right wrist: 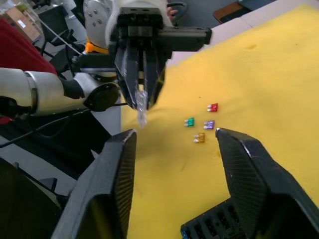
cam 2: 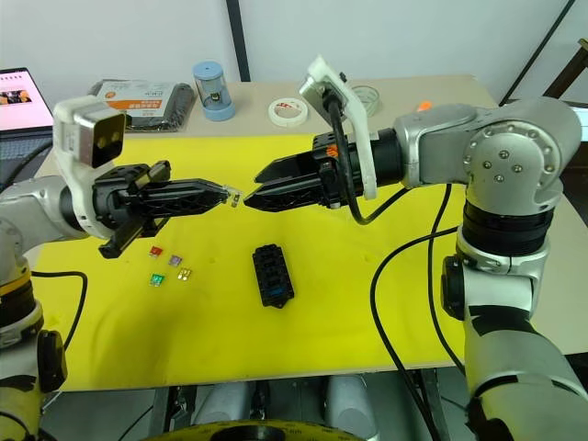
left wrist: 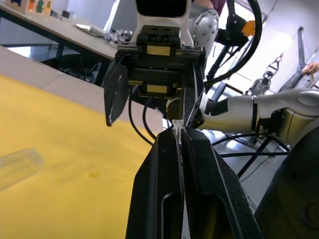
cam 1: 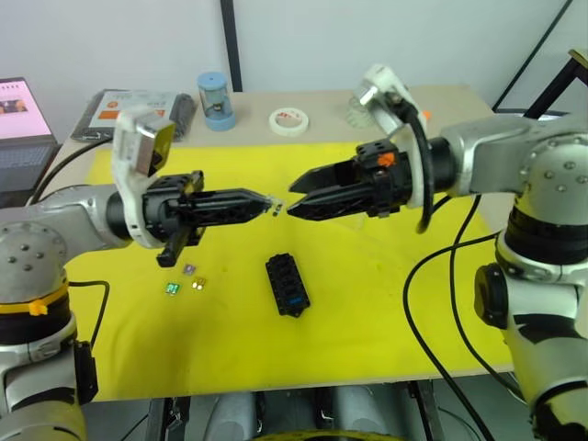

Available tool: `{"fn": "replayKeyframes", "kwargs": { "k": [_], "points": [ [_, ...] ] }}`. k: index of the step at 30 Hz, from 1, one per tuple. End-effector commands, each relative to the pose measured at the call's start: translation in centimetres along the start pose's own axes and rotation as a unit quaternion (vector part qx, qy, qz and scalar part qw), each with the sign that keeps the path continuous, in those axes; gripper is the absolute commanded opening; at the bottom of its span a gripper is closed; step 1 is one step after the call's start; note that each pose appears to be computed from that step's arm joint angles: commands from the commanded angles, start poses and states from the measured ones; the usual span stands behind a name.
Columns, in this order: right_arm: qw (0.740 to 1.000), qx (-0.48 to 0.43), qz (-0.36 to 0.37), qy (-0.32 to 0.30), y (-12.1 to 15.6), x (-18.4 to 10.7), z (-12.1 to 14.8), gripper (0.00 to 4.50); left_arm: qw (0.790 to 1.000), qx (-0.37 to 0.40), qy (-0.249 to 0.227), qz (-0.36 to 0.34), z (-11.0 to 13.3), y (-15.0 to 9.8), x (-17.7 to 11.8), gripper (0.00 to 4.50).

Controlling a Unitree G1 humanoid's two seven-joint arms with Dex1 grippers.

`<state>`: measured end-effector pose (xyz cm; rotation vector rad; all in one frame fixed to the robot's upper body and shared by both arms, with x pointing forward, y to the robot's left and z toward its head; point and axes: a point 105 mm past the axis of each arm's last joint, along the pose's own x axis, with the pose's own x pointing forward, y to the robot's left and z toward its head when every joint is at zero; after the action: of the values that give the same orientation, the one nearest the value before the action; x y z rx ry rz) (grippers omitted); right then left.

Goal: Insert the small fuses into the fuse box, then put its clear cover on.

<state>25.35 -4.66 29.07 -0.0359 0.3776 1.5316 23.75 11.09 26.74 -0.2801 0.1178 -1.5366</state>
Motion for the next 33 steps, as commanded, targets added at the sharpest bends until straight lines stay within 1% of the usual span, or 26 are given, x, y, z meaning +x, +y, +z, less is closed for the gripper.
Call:
{"fn": "replayKeyframes", "kwargs": {
  "k": [1, 9, 12, 13, 24, 25, 26, 28, 33],
  "points": [
    [1.000, -0.017, 0.013, -0.012, 0.75, -0.27, 1.15, 2.85, 1.000, 0.023, -0.004, -0.002, 0.50, 0.03, 0.31, 0.00],
    [1.000, -0.015, 0.017, -0.003, 0.69, -0.12, 0.84, 2.85, 0.999, 0.038, -0.015, 0.010, 0.87, 0.57, 0.48, 0.00],
    [1.000, -0.013, 0.014, -0.004, 0.46, -0.03, 0.81, 2.38, 0.999, 0.042, -0.020, 0.008, 1.08, 0.57, 0.68, 0.00],
    [1.000, -0.013, 0.014, -0.004, 0.45, -0.02, 0.82, 2.09, 0.999, 0.042, -0.020, 0.007, 1.04, 0.54, 0.73, 0.00],
    [1.000, -0.015, 0.018, -0.014, 0.50, -0.06, 1.28, 2.09, 0.999, 0.040, -0.018, 0.011, 0.56, 0.60, 0.60, 0.00],
    [1.000, -0.015, 0.018, -0.014, 0.50, -0.06, 1.29, 1.76, 0.999, 0.040, -0.019, 0.012, 0.58, 0.63, 0.58, 0.00],
    [1.000, -0.015, 0.018, -0.014, 0.49, -0.07, 1.29, 1.57, 0.999, 0.040, -0.020, 0.012, 0.59, 0.65, 0.56, 0.00],
    [1.000, -0.015, 0.017, -0.013, 0.48, -0.11, 1.27, 0.93, 0.999, 0.041, -0.020, 0.013, 0.60, 0.69, 0.54, 0.00],
    [1.000, -0.014, 0.017, -0.013, 0.46, -0.13, 1.25, 0.93, 0.999, 0.041, -0.019, 0.016, 0.51, 0.75, 0.45, 0.00]
  ]
}}
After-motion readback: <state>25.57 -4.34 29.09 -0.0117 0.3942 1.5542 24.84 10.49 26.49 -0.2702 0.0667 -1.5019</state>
